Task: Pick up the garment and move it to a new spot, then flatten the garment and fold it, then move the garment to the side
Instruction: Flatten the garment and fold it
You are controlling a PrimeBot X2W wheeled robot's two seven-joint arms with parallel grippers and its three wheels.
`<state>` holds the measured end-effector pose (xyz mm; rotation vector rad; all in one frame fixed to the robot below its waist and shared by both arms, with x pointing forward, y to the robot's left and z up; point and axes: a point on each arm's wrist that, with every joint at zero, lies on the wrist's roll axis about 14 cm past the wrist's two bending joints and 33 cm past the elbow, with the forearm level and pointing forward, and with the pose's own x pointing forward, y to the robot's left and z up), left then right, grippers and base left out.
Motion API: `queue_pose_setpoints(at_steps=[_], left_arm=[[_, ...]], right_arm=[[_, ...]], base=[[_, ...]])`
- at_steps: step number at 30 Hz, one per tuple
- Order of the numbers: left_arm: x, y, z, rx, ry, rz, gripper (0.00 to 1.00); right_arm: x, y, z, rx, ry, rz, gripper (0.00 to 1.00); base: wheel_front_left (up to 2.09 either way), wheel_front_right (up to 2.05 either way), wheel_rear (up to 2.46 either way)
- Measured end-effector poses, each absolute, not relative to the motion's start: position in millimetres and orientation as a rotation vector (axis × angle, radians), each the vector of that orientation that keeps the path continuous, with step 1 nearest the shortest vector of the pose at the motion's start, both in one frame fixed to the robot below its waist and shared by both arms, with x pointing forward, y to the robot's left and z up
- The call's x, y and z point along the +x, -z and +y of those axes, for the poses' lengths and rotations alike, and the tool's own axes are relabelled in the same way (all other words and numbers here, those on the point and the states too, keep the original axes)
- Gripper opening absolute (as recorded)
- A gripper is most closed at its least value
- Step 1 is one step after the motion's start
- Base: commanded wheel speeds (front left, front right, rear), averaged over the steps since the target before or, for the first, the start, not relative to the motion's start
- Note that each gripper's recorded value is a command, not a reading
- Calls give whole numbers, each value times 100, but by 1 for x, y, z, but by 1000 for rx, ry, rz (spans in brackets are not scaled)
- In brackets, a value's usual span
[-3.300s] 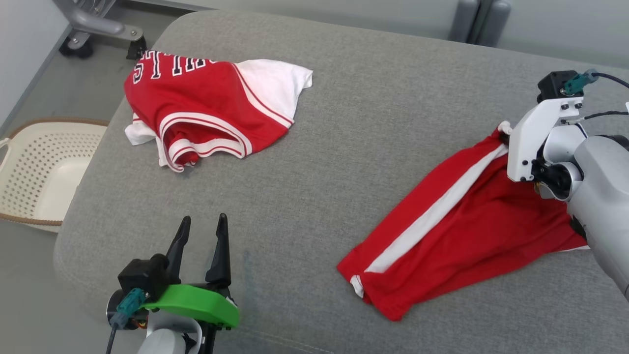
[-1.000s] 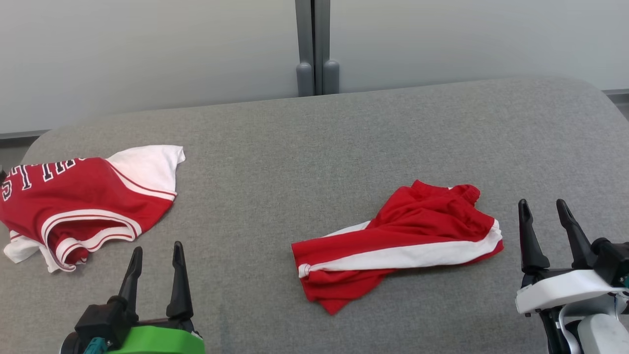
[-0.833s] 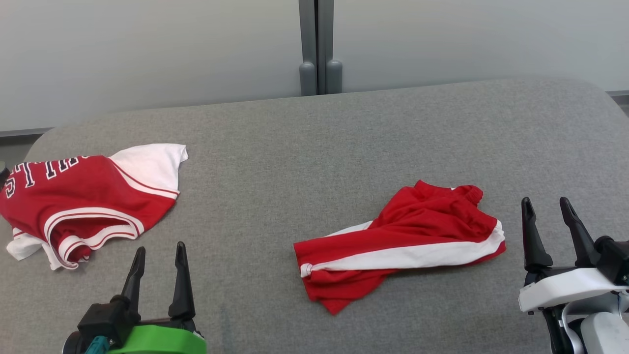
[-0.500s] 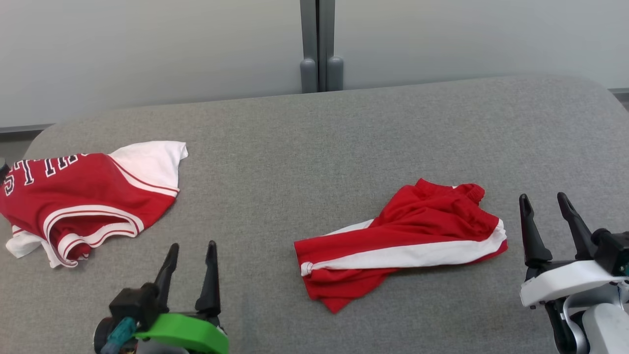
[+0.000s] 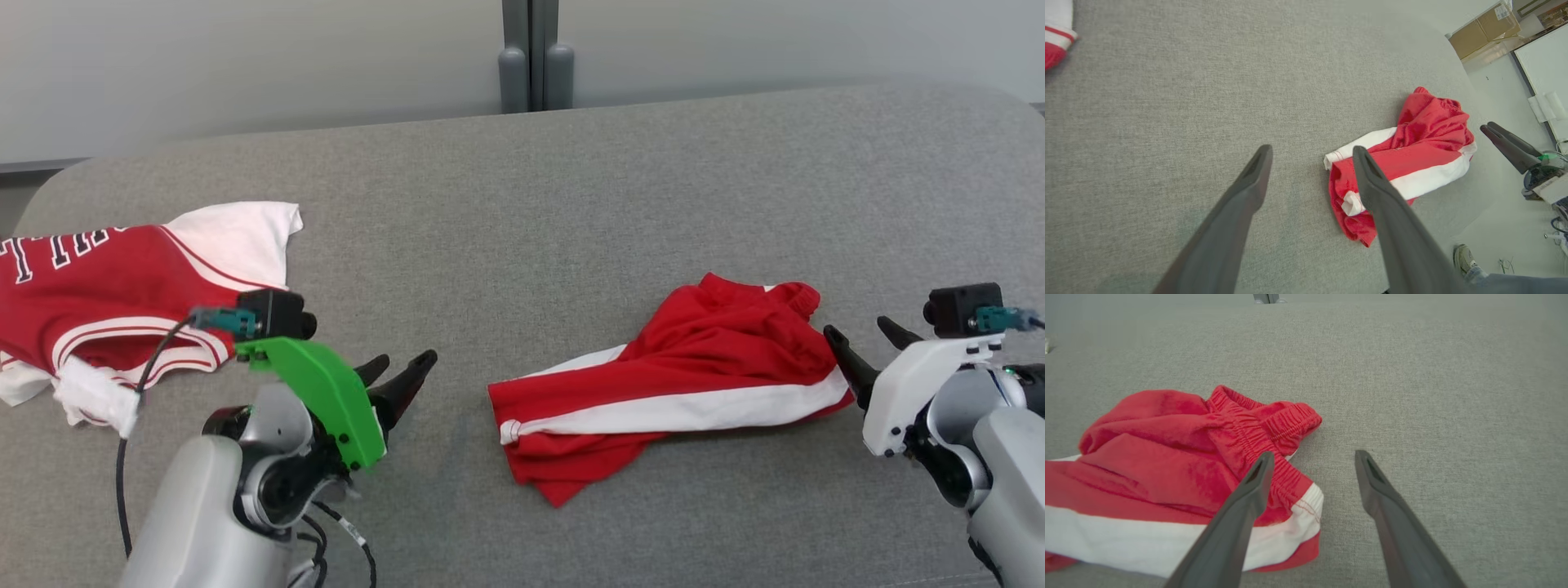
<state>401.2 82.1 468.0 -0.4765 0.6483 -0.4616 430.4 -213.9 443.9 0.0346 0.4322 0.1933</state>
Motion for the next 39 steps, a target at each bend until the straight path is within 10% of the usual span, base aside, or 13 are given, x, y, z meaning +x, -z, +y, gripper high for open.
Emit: queue_pose_setpoints(at_steps=[9, 31, 33, 37, 39], left_arm=[[370, -448, 53, -540, 651, 1084, 100], [361, -423, 12, -708, 686, 1327, 100], [361, -420, 12, -704, 679, 1329, 100], [365, -420, 10, -708, 681, 1311, 100], [367, -421, 8, -712, 683, 1304, 42]], right_arm=[[430, -413, -201, 41, -265, 652, 100], [425, -401, -201, 59, -299, 712, 99], [424, -400, -201, 62, -301, 713, 90], [424, -400, -199, 62, -307, 714, 42], [423, -399, -199, 59, -310, 718, 18]], base=[[0, 0, 0], [0, 0, 0], [0, 0, 0], [0, 0, 0], [0, 0, 0]])
